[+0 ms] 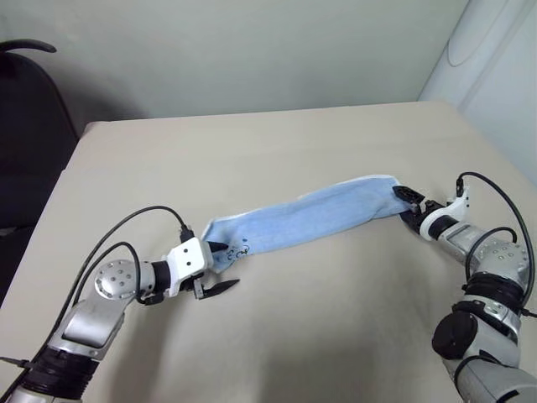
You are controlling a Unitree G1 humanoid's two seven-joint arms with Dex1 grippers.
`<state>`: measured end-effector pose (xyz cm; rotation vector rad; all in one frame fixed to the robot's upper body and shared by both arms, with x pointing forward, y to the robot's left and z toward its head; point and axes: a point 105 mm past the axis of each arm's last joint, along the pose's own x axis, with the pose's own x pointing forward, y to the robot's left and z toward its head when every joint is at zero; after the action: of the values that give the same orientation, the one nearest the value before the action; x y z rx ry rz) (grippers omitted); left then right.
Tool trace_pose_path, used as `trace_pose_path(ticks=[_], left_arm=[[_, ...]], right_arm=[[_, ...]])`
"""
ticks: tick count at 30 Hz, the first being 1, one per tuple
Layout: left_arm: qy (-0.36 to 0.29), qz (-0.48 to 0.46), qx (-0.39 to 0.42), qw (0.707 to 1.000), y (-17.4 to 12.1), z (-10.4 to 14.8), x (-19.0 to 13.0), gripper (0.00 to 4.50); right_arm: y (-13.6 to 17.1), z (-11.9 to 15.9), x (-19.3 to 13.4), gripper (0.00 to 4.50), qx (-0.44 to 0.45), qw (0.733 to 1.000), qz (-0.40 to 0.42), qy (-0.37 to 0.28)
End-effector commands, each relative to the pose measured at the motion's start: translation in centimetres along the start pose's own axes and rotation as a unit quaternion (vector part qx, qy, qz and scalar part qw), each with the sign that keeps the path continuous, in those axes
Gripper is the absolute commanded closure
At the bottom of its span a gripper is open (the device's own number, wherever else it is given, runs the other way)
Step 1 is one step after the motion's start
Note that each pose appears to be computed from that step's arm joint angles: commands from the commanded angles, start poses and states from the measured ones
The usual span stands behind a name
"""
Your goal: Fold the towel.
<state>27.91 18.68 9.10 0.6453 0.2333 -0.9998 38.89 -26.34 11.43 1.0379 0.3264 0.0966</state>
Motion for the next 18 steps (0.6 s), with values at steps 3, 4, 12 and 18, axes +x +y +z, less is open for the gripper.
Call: trace_pose_path(ticks=[3,4,12,18], left_arm=[[0.04,0.034,-0.006,0.999,0.5,-1.8,-1.1,0.29],[0.04,0.035,-0.007,0.999,0.4,-1.8,-1.1,0.29],[-0.044,0.032,-0.072,0.996,-0.1,1.1,-1.0,0.29],[-0.157,0.003,-0.154,0.976,-0.4,5.4,-2.1,0.29]], right_arm=[[-2.1,1.9,-0.3,2.34,0.004,0.997,-0.055,-0.046],[-2.3,2.3,-0.5,2.73,0.006,0.997,-0.056,-0.054],[-2.2,3.6,-1.3,4.46,-0.022,0.995,-0.051,-0.079],[-1.8,3.4,-1.1,4.46,-0.049,0.995,-0.05,-0.076]])
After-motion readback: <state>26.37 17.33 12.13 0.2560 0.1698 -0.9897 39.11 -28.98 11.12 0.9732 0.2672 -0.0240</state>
